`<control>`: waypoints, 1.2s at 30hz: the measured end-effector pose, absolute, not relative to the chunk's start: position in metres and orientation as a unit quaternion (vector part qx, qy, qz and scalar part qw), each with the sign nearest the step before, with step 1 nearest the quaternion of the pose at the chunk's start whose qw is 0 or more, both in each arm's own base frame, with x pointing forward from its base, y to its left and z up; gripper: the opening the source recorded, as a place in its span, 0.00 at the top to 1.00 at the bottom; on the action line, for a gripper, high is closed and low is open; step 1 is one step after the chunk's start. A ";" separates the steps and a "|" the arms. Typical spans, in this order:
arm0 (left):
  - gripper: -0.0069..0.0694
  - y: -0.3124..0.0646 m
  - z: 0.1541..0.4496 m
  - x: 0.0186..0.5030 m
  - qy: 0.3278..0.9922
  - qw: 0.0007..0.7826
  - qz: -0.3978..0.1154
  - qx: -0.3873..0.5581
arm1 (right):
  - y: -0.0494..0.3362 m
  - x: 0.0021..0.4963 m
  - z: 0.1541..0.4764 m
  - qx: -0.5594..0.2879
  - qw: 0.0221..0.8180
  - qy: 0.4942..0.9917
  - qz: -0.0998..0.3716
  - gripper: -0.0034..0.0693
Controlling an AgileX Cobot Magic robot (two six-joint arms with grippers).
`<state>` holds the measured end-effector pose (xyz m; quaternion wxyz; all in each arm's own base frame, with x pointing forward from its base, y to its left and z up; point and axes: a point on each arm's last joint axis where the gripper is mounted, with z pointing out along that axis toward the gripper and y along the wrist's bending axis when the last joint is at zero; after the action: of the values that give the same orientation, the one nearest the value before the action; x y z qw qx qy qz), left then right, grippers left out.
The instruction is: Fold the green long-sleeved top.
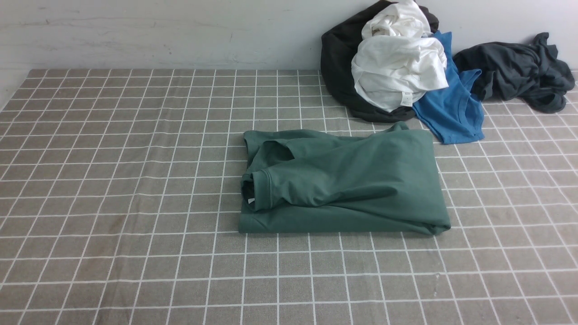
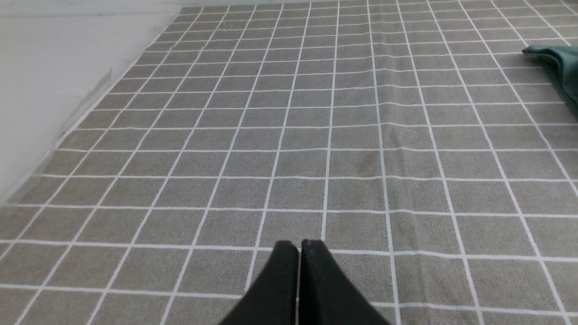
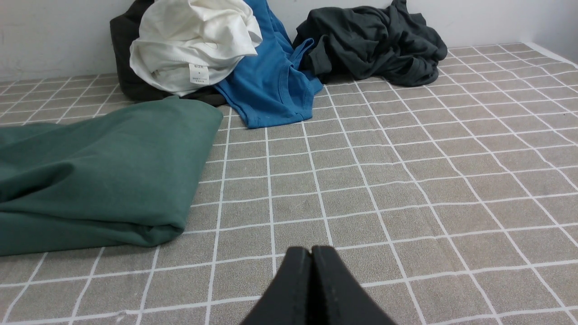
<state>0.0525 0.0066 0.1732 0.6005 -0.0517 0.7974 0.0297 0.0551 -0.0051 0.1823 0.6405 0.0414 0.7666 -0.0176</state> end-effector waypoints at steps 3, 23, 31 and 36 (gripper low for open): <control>0.92 0.006 0.173 0.053 0.797 0.601 0.026 -0.054 | -0.005 0.055 0.182 0.041 0.641 0.767 -0.018 0.97; 0.92 0.006 0.173 0.053 0.797 0.601 0.025 -0.055 | -0.005 0.055 0.182 0.046 0.641 0.766 -0.014 0.97; 0.92 0.006 0.173 0.053 0.797 0.601 0.025 -0.055 | -0.005 0.055 0.182 0.047 0.641 0.766 -0.013 0.97; 0.92 0.006 0.173 0.053 0.797 0.601 0.025 -0.055 | -0.005 0.055 0.182 0.047 0.641 0.766 -0.013 0.97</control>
<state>0.0525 0.0062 0.1732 0.6006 -0.0547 0.7973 0.0246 0.0551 -0.0051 0.1823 0.6406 0.0469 0.7663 -0.0130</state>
